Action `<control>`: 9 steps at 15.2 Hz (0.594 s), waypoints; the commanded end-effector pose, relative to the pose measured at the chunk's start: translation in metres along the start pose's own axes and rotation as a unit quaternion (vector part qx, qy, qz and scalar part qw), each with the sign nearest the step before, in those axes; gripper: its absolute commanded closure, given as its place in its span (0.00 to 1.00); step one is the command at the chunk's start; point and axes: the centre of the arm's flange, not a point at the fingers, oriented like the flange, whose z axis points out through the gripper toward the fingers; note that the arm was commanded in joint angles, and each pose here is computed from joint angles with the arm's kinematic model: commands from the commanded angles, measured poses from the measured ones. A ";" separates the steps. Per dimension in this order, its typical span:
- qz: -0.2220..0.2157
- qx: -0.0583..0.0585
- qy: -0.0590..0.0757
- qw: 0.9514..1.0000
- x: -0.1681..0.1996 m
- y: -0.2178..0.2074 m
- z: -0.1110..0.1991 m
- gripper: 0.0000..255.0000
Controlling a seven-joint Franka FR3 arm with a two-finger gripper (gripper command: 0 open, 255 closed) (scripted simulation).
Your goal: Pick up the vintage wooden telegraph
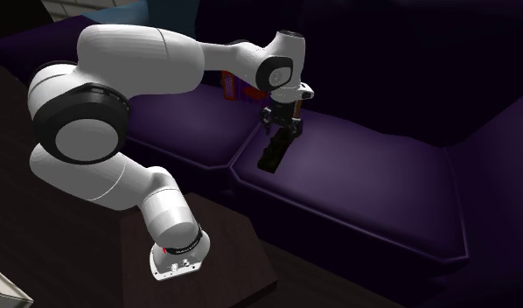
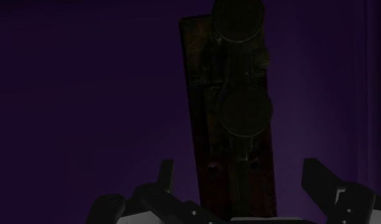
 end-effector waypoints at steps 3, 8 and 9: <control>0.000 0.000 0.000 1.000 0.001 -0.001 0.006 1.00; 0.000 0.000 0.000 1.000 0.001 0.000 0.006 1.00; 0.000 0.000 0.000 1.000 0.001 0.000 0.006 1.00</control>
